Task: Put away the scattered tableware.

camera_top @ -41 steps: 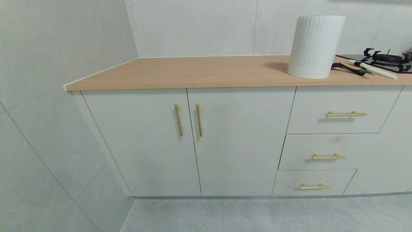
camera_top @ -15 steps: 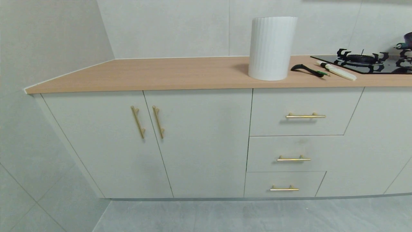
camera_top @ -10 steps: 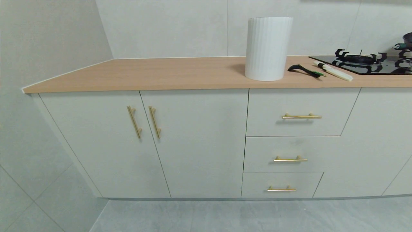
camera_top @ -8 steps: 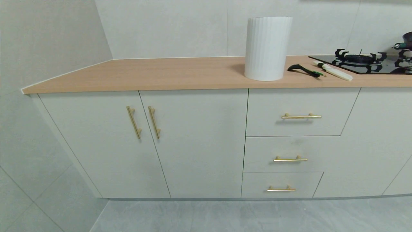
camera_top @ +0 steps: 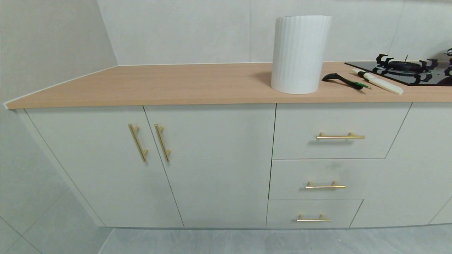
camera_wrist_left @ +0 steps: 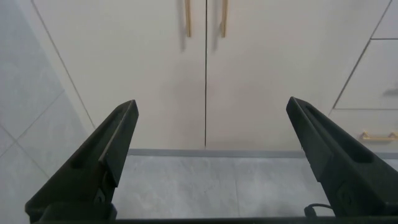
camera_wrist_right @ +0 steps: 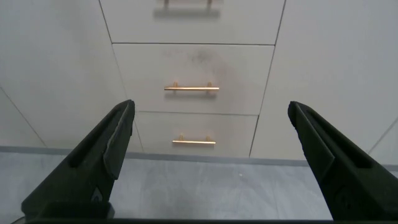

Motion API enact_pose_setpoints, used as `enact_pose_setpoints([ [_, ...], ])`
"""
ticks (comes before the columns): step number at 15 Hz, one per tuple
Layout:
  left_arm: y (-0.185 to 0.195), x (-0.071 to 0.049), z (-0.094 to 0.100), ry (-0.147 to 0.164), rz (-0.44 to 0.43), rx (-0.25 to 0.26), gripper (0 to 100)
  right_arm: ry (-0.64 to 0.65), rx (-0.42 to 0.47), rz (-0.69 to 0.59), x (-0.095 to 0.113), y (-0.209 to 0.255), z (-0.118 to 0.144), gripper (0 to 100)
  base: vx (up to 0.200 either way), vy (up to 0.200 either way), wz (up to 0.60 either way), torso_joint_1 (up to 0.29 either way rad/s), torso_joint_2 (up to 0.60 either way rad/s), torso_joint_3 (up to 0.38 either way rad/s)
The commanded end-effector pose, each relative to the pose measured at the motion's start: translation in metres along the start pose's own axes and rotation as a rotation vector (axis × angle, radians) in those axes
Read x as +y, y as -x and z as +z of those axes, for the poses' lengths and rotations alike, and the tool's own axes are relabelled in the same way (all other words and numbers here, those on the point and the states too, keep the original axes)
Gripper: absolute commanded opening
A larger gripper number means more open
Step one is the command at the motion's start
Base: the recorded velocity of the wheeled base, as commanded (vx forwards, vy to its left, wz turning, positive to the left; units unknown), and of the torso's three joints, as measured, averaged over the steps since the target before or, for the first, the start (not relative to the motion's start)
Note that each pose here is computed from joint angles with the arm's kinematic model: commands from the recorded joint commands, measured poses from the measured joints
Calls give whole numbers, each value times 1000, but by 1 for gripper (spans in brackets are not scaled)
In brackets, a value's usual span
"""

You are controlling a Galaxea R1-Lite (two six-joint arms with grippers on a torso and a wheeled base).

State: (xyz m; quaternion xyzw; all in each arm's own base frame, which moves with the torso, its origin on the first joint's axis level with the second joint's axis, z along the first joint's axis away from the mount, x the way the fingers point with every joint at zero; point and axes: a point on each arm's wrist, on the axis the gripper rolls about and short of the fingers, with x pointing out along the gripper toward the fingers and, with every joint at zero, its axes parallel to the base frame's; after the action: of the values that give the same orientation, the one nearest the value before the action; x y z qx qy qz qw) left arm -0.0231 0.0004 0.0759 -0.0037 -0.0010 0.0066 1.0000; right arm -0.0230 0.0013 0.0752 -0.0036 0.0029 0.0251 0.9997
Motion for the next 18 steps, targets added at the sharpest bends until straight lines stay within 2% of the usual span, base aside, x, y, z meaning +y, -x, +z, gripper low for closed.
enact_pose_setpoints([
  [1, 0, 0, 0, 0, 1, 0, 100, 0, 2, 0, 0, 0, 0, 100, 0, 0, 0, 0, 0, 0],
  [2, 0, 0, 0, 0, 1, 0, 100, 0, 2, 0, 0, 0, 0, 100, 0, 0, 0, 0, 0, 0],
  [5, 0, 0, 0, 0, 1, 2, 100, 0, 0, -1, 0, 0, 0, 100, 0, -200, 0, 4, 1, 1],
  [15, 0, 0, 0, -1, 1, 0, 100, 2, -6, -4, 0, 0, 1, 100, 0, 0, 0, 0, 0, 0],
  [16, 0, 0, 0, -1, 1, 2, 100, -50, -90, 24, 0, 8, 30, 100, 0, 0, 0, 0, 0, 0],
  [17, 0, 0, 0, -1, 1, 0, 100, -98, -61, 68, 0, 7, 47, 100, 0, 0, 0, 0, 0, 0],
  [18, 0, 0, 0, -1, 1, 0, 100, -97, 17, 112, 0, -1, 52, 100, 0, 0, 0, 0, 0, 0],
])
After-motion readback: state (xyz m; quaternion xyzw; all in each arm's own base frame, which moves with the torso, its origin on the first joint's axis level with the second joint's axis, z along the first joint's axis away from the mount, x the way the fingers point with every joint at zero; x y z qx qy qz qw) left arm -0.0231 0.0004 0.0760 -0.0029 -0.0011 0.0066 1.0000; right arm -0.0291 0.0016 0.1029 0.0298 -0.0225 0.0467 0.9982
